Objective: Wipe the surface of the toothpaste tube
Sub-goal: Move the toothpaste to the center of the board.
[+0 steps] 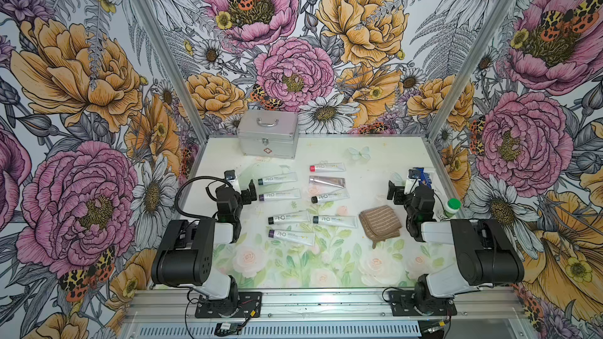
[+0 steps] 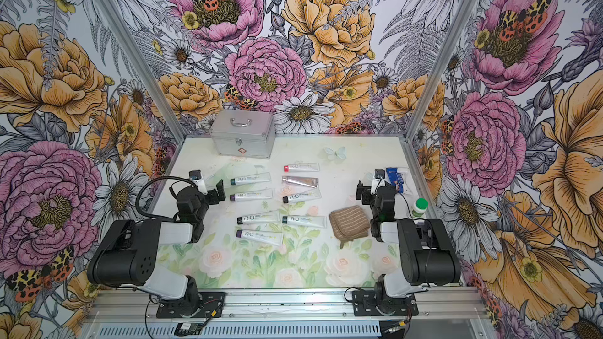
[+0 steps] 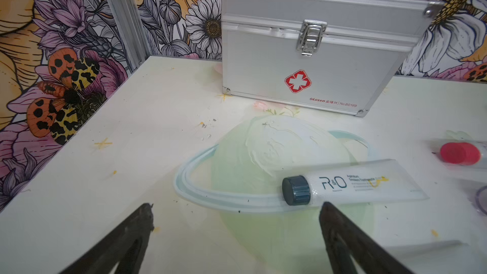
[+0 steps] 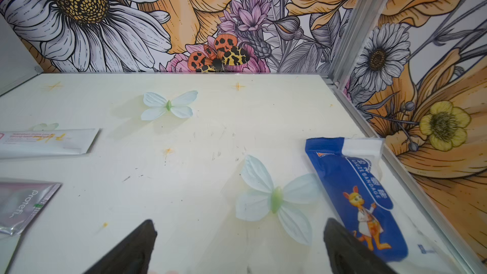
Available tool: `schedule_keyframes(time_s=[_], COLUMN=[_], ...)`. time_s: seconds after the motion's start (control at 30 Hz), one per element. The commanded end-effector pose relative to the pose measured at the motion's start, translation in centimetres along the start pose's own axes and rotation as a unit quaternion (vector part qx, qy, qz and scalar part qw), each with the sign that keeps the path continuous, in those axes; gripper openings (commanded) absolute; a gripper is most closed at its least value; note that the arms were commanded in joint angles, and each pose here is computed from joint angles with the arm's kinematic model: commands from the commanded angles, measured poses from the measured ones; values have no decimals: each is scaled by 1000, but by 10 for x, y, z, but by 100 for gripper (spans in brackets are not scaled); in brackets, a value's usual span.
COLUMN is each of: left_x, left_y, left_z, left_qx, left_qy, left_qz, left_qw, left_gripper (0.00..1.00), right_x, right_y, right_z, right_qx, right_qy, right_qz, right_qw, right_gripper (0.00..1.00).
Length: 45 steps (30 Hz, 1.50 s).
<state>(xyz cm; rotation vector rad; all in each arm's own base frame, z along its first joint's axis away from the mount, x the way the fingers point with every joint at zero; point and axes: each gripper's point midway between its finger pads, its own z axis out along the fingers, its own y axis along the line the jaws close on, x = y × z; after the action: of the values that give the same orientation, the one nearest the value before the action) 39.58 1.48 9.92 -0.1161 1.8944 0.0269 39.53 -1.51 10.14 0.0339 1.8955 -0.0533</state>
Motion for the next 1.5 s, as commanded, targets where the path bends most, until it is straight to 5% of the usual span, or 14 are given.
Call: schedule_keyframes(time_s=[0.0,0.73,0.87,0.97,1.1,1.2,1.27,1.37,1.47], left_x=[-20,-19,-26,-49,-92,-108,-119,-136,-142], left_y=[1,2,-4,7,6,-26,-33,-33,-41], left_z=[3,2,1,-4,-11,-6,-16,-37,-46], left_qx=[-7,-14,-10,-98,-199,-168,-188,-210,-141], left_qy=[-33,-33,-30,27,112,173,163,124,122], left_qz=[2,6,18,25,26,68,83,54,8], left_qw=[999,999,999,994,973,968,965,968,982], left_gripper=[99,99,99,99,99,99,99,99,99], right_x=[-11,-11,-28,-52,-97,-118,-114,-123,-128], right_y=[-1,-1,-15,-20,-22,-12,-17,3,17], right_z=[5,4,2,-11,-30,-33,-35,-36,-40], right_qx=[1,1,46,66,72,44,65,-1,-47], right_qy=[-15,-17,1,-5,-37,-10,33,50,59], right_qz=[5,5,17,19,109,189,252,288,333], right_qw=[1000,1000,999,998,991,981,965,956,940], right_gripper=[100,100,100,100,100,100,100,100,100])
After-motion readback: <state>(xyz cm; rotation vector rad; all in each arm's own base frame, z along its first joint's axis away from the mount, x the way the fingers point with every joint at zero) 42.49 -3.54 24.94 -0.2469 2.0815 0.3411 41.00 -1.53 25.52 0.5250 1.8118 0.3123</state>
